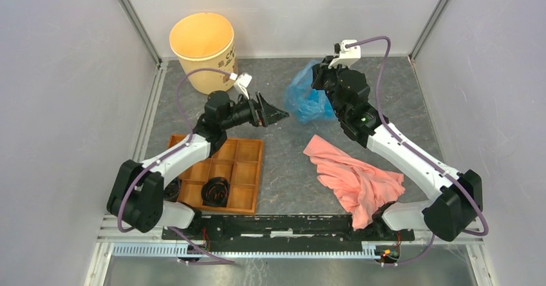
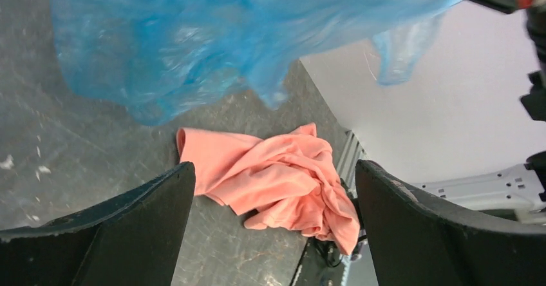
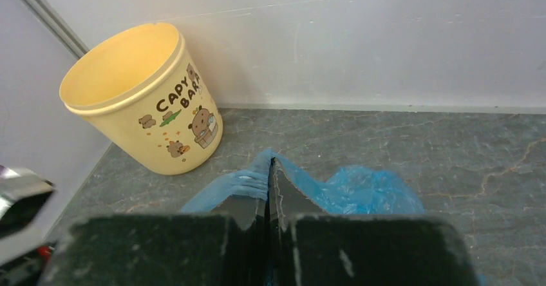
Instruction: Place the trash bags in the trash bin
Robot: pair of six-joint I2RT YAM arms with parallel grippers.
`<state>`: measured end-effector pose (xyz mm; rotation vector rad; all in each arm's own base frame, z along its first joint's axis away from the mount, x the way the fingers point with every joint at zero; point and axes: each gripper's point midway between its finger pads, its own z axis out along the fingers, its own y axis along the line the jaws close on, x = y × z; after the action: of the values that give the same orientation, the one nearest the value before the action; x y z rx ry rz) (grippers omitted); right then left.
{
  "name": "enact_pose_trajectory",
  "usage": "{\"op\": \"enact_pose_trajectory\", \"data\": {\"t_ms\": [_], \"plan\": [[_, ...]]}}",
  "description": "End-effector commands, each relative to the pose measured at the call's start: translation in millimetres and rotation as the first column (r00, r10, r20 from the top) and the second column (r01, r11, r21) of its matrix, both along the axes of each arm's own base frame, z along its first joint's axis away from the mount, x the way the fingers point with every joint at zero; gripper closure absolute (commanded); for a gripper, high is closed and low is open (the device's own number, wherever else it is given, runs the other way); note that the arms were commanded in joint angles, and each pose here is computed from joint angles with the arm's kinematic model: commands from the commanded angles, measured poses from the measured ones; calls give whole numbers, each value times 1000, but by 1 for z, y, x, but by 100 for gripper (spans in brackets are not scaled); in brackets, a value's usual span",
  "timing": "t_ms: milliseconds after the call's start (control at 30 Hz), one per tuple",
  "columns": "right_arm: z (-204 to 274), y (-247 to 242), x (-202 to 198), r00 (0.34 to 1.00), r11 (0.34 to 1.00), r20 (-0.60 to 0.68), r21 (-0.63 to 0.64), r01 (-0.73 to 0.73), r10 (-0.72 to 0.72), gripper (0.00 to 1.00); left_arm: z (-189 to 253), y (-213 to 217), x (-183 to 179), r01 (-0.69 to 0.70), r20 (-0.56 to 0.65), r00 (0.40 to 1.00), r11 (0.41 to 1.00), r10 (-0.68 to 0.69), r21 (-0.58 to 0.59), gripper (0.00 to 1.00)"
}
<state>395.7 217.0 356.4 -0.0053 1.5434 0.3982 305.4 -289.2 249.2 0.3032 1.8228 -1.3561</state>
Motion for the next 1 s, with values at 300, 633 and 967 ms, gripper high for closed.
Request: {"op": "enact_pose_trajectory", "data": {"t_ms": [300,633,967], "plan": [[22,1,3,999,996,27,87,32,-34,100,3,-36,-23,-186,-150,976,957,155,-221,0],[26,5,-10,999,991,41,135,-23,17,100,-3,-70,14,-455,-158,889,869,429,-196,15],[29,-7,-17,998,992,59,124,5,-13,100,-7,-77,63,-566,-135,824,809,550,-160,38]]}}
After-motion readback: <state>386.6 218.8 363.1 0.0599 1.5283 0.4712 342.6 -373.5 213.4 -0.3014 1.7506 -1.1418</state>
